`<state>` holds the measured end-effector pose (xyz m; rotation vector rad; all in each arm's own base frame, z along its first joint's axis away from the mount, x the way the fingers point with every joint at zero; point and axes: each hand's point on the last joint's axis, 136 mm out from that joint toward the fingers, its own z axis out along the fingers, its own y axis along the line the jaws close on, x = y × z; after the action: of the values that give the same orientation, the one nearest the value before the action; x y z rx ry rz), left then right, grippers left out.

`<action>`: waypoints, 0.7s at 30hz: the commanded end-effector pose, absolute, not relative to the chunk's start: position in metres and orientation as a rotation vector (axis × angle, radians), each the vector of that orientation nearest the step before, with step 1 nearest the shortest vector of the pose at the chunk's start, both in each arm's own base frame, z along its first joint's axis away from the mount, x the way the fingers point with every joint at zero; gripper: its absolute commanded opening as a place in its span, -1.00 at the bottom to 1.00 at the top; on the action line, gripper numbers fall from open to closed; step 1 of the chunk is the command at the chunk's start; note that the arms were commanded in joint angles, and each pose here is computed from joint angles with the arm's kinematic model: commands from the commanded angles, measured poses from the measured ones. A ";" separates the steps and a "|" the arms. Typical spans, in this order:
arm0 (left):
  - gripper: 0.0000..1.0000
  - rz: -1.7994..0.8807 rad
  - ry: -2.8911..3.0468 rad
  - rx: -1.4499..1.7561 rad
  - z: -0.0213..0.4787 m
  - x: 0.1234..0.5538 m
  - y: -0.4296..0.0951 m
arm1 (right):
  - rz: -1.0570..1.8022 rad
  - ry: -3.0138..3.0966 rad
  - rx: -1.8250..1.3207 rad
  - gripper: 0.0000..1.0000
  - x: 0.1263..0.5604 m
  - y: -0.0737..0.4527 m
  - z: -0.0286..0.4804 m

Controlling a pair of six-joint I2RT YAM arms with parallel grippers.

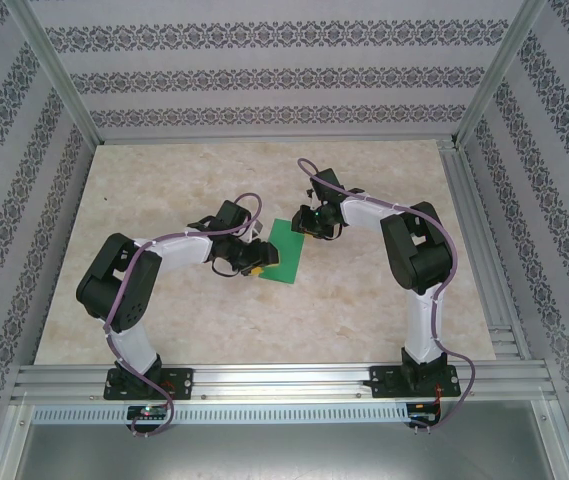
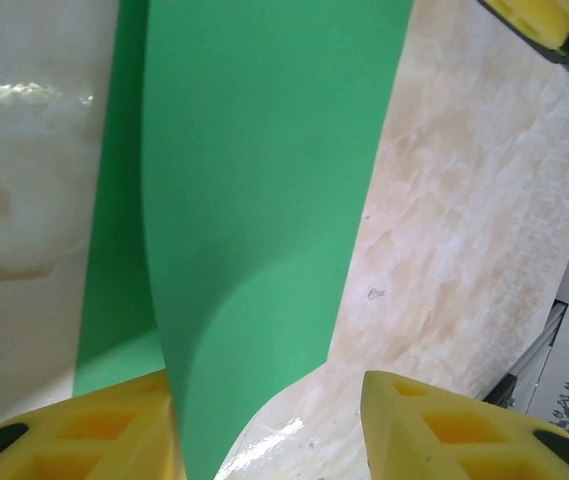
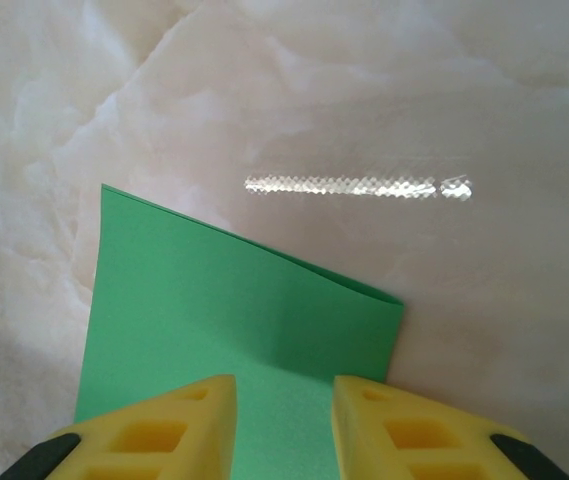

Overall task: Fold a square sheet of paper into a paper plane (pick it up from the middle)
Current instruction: Fold the triangle a second time at the center of the table.

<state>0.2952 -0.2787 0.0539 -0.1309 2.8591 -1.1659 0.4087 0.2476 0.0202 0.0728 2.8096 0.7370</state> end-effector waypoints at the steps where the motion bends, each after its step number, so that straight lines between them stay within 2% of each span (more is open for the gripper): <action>1: -0.04 -1.273 2.767 -0.062 0.077 0.300 -0.296 | 0.692 2.846 0.118 -0.36 0.406 0.238 0.000; 14: 0.05 -1.384 2.675 0.018 0.097 0.317 -0.331 | 0.681 2.860 0.115 -0.38 0.403 0.237 -0.004; 21: 0.10 -1.375 2.680 0.015 0.094 0.315 -0.330 | 0.681 2.861 0.114 -0.39 0.403 0.237 -0.005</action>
<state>0.3134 -0.3193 0.0852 -0.0248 2.7224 -1.3252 0.4083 0.2474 0.0193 0.0734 2.8114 0.7357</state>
